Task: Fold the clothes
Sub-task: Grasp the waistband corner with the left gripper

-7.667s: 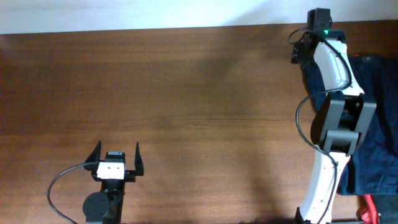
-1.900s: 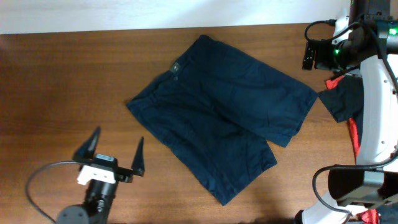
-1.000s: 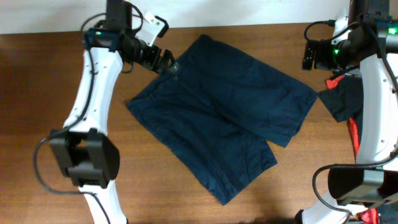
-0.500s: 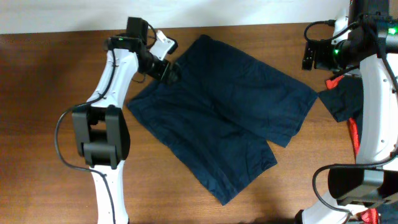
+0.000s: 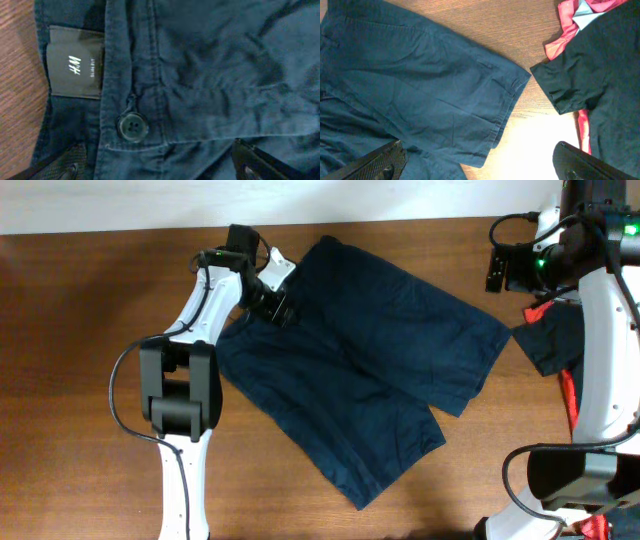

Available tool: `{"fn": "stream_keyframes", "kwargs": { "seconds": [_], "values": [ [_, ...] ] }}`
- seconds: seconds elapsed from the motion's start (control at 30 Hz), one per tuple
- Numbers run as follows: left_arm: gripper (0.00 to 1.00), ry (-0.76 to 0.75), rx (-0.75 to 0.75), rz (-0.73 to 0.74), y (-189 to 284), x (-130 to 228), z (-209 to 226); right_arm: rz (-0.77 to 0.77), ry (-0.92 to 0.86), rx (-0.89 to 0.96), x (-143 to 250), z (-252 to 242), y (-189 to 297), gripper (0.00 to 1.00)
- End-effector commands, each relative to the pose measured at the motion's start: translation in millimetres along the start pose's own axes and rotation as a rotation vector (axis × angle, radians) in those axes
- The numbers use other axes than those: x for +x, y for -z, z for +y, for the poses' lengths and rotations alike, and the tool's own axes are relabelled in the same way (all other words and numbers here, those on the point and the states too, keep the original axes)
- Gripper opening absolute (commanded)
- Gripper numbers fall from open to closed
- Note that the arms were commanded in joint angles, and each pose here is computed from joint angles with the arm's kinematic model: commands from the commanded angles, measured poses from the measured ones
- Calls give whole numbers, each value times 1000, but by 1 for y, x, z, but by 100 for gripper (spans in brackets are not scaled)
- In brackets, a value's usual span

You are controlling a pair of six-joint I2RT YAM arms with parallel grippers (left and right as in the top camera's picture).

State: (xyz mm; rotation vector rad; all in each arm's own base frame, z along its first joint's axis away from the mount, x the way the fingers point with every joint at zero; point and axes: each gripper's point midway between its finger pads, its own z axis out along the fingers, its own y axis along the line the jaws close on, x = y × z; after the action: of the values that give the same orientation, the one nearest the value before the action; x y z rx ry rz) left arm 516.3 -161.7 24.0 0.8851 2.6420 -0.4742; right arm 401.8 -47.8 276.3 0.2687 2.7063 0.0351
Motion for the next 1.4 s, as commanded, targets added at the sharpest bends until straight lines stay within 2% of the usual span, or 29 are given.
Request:
{"fn": "stream_keyframes", "kwargs": {
  "seconds": [0.0,0.07,0.1,0.13,0.17,0.2,0.3,0.4,0.57,0.63,0.97,1.0,1.03,1.07,1.1,1.3,1.37],
  "values": [
    [93,-24,-18,-15,-3,-5,6,-3,-2,6,0,-2,1,98],
    [92,-24,-19,-17,-3,-6,6,-3,-2,6,0,-2,1,98],
    [83,-24,-18,-16,-3,-5,6,-3,-2,7,0,-2,1,99],
    [65,-23,-17,-14,-3,-5,6,-3,-2,7,0,-2,1,98],
    [54,-23,-16,-11,-3,-4,5,-3,-2,6,0,-2,1,98],
    [48,-20,-12,-5,-3,-3,4,-3,-2,7,0,-2,1,99],
    [47,-15,-8,7,-3,0,3,-3,-2,7,0,-2,1,99],
    [40,-14,-7,9,-3,1,3,-3,-2,6,0,-2,1,98],
    [6,-15,-8,7,-3,0,3,-3,-2,6,0,-2,1,98],
    [1,-15,-8,7,-3,0,3,-3,-2,7,0,-2,1,98],
    [1,-12,-20,19,-2,2,5,-3,-2,7,0,-2,1,99],
    [11,-11,-19,21,-2,3,4,-3,-2,7,0,-2,1,98],
    [31,-10,-18,24,-2,3,4,-3,-2,7,0,-2,1,99],
    [42,-10,-17,25,-2,4,4,-3,-2,7,0,-2,1,98],
    [48,-10,-17,26,-2,4,4,-3,-2,7,0,-2,1,98],
    [47,-4,-11,39,-9,8,5,-3,-2,7,0,-2,1,98],
    [42,1,-5,52,-13,12,5,-3,-2,7,0,-2,1,99]
  ]
}}
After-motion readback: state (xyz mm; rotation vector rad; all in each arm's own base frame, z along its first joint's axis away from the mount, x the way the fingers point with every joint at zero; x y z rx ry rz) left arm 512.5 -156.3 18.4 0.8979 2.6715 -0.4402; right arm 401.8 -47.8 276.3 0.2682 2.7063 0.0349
